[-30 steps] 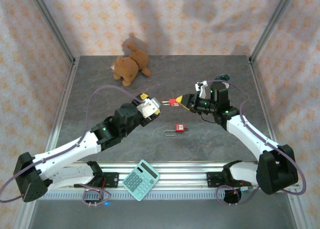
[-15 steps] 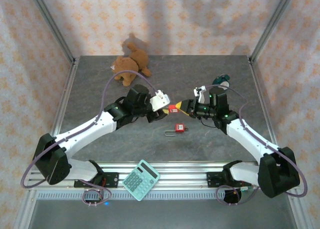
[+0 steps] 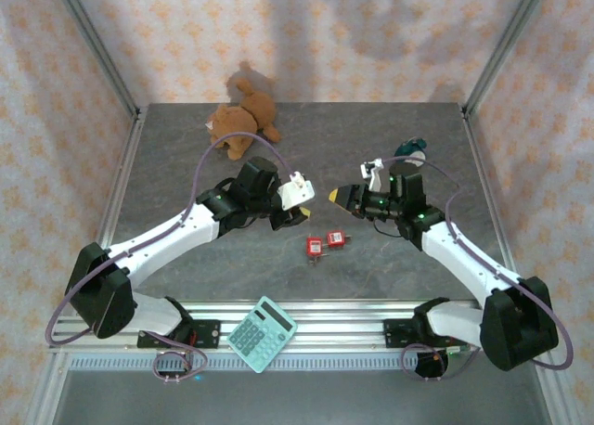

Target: Unlock with the key

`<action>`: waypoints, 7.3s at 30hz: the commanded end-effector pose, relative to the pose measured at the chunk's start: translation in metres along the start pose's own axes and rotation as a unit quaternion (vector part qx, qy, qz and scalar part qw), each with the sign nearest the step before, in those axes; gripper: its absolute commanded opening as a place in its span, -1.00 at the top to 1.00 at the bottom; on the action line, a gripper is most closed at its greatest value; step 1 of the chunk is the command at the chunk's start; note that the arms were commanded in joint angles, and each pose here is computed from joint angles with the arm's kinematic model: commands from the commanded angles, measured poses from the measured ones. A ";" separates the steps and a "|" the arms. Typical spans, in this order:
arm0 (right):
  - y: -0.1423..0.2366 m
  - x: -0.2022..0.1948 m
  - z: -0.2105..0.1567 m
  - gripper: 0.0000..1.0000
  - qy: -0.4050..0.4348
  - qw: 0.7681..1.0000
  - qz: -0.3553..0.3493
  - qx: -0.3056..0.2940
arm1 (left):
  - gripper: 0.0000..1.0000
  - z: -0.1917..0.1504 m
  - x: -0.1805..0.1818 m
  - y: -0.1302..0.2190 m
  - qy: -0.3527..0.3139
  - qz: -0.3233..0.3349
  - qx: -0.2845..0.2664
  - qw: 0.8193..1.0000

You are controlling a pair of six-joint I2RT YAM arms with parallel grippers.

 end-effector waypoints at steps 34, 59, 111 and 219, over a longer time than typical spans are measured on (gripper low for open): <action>-0.122 -0.060 -0.103 -0.19 0.287 0.835 -0.456 0.114 | -0.35 -0.127 0.057 0.171 0.366 0.587 -0.126 0.711; -0.143 -0.068 -0.078 0.47 0.265 0.851 -0.436 0.125 | -0.34 -0.129 0.048 0.184 0.379 0.574 -0.145 0.711; -0.043 -0.135 -0.007 -0.47 0.206 0.803 -0.556 0.061 | -0.32 -0.132 0.035 0.169 0.406 0.511 -0.158 0.741; 0.109 -0.210 0.124 -0.99 0.202 0.781 -0.457 -0.373 | -1.00 -0.264 0.156 0.114 0.332 0.599 -0.014 0.728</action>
Point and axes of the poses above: each hand's point on the last joint's axis, 136 mm out from that joint toward the fingers, its own y axis back along the fingers, its own x axis along the line the jaws close on, z = x × y, the point moved 3 cm from there along y, back along the fingers, and after that the axes turned 4 degrees about -y, right-handed, at the moved point
